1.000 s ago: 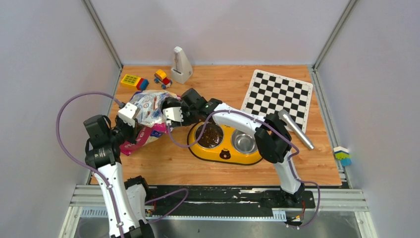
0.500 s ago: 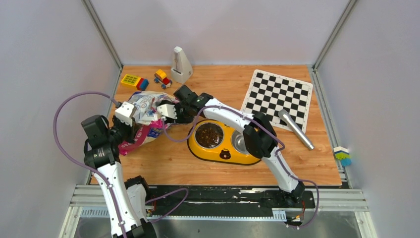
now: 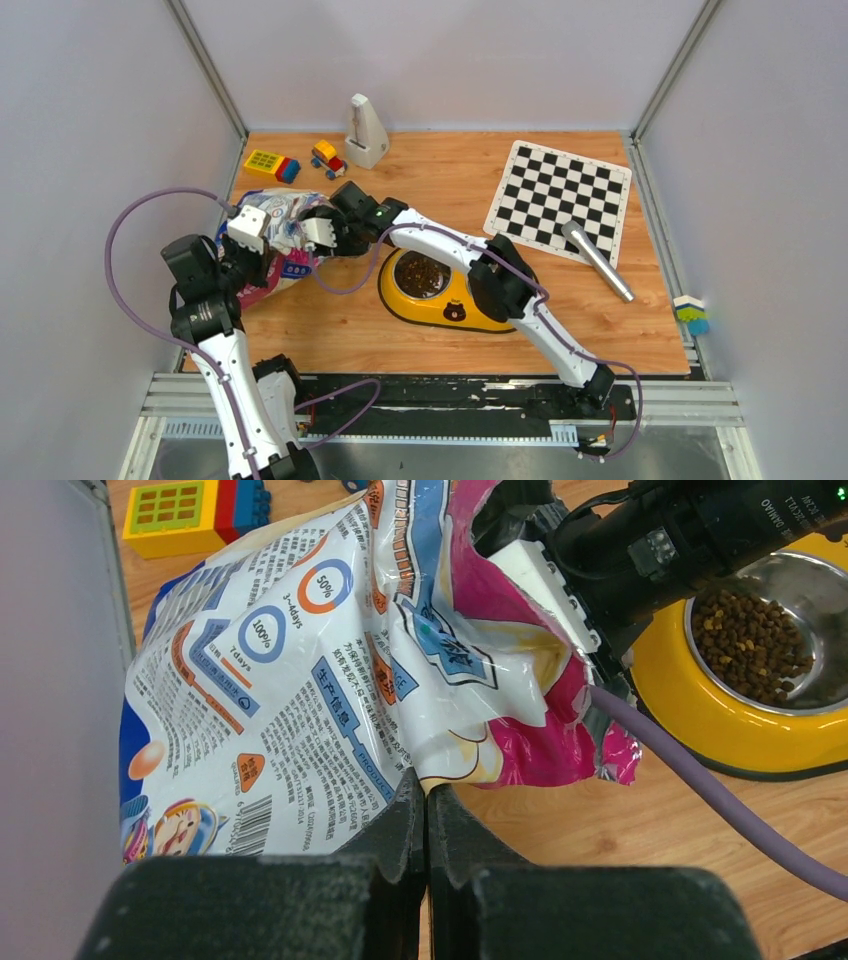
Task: Serve the pet food
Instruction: Collect the pet food from the pet food bag.
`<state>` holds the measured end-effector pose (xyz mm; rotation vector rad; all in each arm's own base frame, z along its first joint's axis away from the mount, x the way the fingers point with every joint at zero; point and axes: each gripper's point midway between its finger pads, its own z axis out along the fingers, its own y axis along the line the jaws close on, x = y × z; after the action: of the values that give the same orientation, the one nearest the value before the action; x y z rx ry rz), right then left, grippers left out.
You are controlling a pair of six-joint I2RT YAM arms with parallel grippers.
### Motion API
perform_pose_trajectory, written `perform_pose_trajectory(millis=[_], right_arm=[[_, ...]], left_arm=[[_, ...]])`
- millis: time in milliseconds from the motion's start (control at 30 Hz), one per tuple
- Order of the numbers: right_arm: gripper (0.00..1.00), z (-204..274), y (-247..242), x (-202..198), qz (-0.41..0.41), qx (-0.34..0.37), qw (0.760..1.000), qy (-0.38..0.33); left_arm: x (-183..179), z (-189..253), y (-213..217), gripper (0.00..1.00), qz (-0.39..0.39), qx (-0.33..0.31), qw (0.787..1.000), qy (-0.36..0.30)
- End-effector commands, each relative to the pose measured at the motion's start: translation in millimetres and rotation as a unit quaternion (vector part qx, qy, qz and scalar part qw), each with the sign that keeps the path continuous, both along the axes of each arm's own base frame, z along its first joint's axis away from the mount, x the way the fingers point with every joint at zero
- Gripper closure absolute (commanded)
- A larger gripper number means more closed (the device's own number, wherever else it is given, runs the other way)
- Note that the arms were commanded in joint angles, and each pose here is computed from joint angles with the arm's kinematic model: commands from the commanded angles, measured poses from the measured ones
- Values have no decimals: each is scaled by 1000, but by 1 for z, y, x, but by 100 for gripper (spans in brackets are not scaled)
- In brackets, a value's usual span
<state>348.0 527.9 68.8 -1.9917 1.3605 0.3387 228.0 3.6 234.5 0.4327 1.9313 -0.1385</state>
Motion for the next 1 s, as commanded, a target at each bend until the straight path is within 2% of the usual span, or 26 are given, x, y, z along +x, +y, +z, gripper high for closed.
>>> perform_pose_trajectory(millis=[0, 300, 667, 967], right_arm=[[100, -30, 40, -81, 25, 5, 995, 91], [100, 33, 35, -82, -9, 74, 985, 154], [100, 90, -6, -91, -6, 85, 989, 117], [100, 116, -37, -99, -18, 105, 987, 124]], left_arm=[[-4, 69, -49, 100, -141, 3, 979, -144], [-3, 64, -43, 100, -124, 18, 982, -140], [-1, 66, -39, 100, -110, 20, 984, -139], [1, 67, -39, 100, -110, 10, 984, -139]])
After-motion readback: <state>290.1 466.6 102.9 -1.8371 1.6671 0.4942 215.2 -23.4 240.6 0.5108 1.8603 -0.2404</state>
